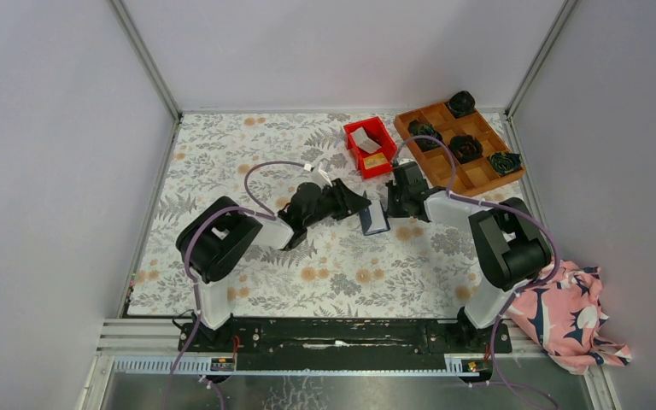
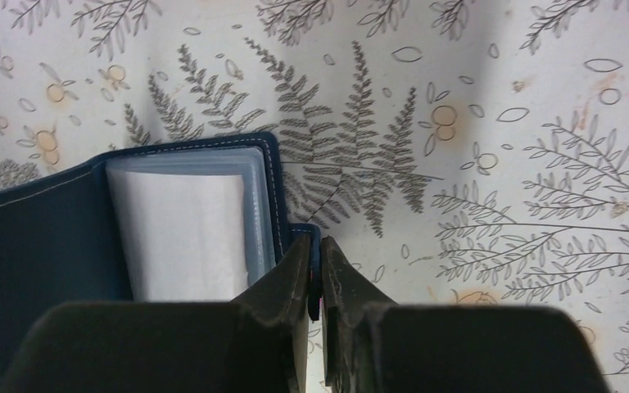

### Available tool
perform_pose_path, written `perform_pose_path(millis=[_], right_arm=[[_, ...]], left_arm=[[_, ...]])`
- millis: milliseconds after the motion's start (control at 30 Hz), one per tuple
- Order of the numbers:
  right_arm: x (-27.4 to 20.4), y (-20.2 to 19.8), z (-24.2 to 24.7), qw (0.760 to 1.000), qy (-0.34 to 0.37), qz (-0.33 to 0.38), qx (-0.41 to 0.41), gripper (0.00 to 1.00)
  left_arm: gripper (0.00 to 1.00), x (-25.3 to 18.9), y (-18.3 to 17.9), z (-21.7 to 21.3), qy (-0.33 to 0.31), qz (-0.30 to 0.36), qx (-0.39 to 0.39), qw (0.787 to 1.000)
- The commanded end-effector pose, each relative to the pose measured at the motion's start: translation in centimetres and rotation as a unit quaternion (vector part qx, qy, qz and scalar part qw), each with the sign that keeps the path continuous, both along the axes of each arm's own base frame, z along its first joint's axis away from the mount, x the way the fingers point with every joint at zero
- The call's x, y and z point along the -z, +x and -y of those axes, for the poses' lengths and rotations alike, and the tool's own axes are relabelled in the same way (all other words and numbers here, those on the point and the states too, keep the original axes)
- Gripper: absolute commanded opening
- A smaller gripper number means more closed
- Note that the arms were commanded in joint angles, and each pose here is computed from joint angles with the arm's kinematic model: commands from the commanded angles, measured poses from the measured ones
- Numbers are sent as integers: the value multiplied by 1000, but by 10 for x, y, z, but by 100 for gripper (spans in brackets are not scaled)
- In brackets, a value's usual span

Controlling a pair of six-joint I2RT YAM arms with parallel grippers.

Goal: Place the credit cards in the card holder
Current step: Close the card holder at the center of the board.

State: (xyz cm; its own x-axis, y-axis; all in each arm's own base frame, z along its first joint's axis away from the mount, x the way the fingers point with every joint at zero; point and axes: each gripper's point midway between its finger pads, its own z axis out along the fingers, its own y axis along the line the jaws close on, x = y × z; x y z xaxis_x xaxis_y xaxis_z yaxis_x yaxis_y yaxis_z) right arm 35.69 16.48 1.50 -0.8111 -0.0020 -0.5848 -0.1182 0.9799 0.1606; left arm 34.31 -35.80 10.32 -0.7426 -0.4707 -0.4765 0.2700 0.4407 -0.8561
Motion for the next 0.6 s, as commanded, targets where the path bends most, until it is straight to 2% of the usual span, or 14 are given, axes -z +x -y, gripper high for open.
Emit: perform_pose_path(millis=[0,300,567], right_arm=[[-22,-1,-16,999,32,23,-15,2],[-36,-11,-26,998,51,33,-25,2],[-35,-17,-26,998,52,30,-21,2]], left_arm=[[38,-17,3,19,-19,25,12,999],[38,-8,-3,34,-6,17,25,1000],[38,16,-23,37,10,1,28,1000]])
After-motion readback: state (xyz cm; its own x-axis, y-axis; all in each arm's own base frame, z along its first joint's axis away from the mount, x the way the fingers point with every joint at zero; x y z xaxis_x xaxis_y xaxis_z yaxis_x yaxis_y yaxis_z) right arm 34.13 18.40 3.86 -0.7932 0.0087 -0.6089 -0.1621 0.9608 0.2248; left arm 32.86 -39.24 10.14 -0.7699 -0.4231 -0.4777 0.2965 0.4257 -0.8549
